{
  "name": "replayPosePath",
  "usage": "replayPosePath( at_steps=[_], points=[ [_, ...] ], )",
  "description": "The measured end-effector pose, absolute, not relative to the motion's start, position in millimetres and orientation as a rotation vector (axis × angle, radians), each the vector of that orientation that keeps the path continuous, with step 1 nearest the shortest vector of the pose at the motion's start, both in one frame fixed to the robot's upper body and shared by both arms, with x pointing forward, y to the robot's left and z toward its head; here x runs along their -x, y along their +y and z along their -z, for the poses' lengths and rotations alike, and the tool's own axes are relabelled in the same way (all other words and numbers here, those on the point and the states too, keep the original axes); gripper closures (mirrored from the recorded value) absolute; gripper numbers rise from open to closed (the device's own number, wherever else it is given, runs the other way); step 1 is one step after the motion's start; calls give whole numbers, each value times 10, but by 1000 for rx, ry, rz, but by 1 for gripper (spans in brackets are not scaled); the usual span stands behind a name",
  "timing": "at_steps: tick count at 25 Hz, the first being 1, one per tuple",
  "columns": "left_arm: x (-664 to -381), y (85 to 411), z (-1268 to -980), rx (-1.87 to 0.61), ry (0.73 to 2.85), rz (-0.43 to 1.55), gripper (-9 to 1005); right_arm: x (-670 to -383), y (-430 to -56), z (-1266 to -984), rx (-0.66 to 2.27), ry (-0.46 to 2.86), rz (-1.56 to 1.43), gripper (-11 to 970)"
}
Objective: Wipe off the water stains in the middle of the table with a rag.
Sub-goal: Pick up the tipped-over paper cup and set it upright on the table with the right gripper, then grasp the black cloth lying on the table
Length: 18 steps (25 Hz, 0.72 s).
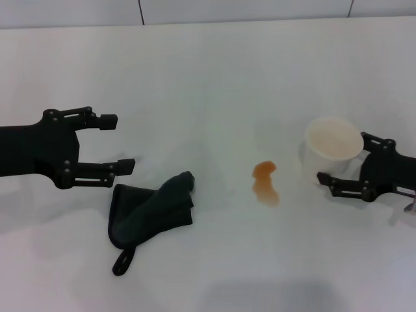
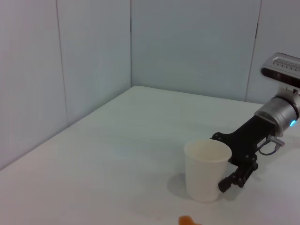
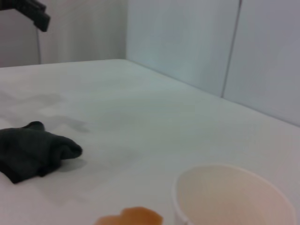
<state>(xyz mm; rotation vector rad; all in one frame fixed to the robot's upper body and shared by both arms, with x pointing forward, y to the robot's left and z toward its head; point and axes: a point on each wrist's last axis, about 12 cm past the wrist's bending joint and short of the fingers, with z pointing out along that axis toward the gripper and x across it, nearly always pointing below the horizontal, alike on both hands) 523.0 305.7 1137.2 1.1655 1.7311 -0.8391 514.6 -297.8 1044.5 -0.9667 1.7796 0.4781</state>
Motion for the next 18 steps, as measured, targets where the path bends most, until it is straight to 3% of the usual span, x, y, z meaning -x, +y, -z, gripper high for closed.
replayPosePath(
  at_steps=[18],
  points=[
    [-5217, 3073, -11372, -1162, 1731, 834, 134, -4734, -3267, -10568, 923, 1827, -410, 87]
  ],
)
